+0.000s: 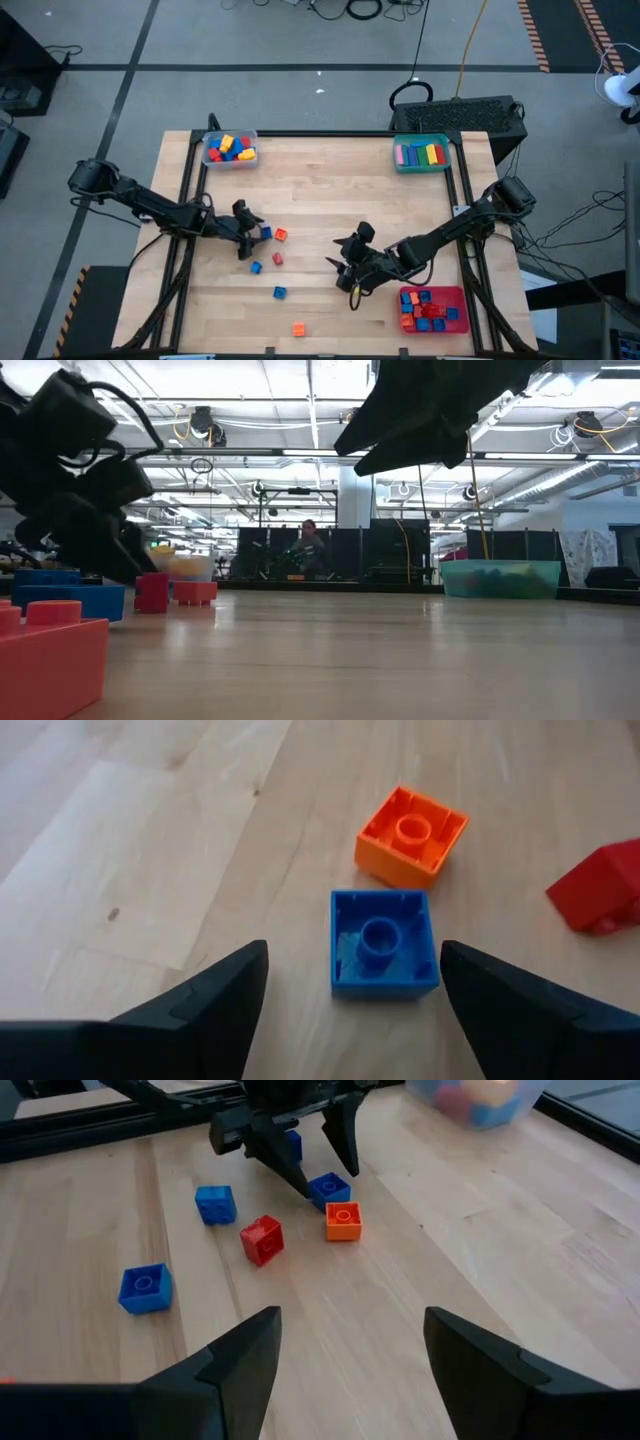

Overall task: Sort blocks by size
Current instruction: Put the small blue game piece into the red bin

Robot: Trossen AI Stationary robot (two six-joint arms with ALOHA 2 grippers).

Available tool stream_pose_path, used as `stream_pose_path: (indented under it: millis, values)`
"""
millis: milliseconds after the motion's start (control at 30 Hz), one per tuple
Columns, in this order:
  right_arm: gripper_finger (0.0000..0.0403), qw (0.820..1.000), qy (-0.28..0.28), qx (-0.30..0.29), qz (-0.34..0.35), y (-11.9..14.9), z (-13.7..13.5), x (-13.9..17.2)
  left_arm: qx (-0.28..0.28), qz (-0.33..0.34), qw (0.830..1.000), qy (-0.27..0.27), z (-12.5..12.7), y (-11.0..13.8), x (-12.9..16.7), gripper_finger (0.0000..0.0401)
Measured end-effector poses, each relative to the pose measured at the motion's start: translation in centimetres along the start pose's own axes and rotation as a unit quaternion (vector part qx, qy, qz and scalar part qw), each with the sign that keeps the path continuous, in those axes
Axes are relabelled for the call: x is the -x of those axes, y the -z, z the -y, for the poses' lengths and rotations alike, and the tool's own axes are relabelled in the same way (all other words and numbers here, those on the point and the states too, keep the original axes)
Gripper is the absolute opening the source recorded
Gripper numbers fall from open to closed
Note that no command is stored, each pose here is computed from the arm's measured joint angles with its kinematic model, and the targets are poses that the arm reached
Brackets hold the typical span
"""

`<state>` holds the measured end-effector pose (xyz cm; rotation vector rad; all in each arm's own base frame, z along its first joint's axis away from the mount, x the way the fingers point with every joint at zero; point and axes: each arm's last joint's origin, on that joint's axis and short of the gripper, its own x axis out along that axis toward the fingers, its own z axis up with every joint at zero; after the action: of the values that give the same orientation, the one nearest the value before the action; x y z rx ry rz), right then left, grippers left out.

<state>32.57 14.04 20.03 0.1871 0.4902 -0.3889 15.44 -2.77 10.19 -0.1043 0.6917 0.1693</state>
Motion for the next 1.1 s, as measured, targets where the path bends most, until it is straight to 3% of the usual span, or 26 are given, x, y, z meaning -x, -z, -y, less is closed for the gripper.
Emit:
stream_pose_path:
  millis: [200,567,667,933,1100]
  values:
    - [0.0231,1.000,0.000,0.000,0.000,0.0,0.0,0.0,-0.004,-0.011,1.000,-0.009,0.0,0.4,-0.5,0.0283]
    - [0.0231,1.000,0.000,0.000,0.000,0.0,0.0,0.0,0.005,0.000,1.000,-0.005,0.4,0.4,-1.6,0.0150]
    - [0.0231,1.000,0.000,0.005,0.000,0.0,0.0,0.0,0.013,0.001,1.000,0.001,0.5,0.2,-1.8,0.0145]
    - [0.0231,0.989,-0.049,0.140,-0.020,0.1,-0.3,0.1,0.016,0.058,0.990,0.126,2.3,-3.7,-1.5,0.0145]
    - [0.0231,0.971,-0.058,0.233,0.018,-0.6,-0.7,0.1,0.022,0.090,0.983,0.160,3.3,-7.1,-1.5,0.0145]
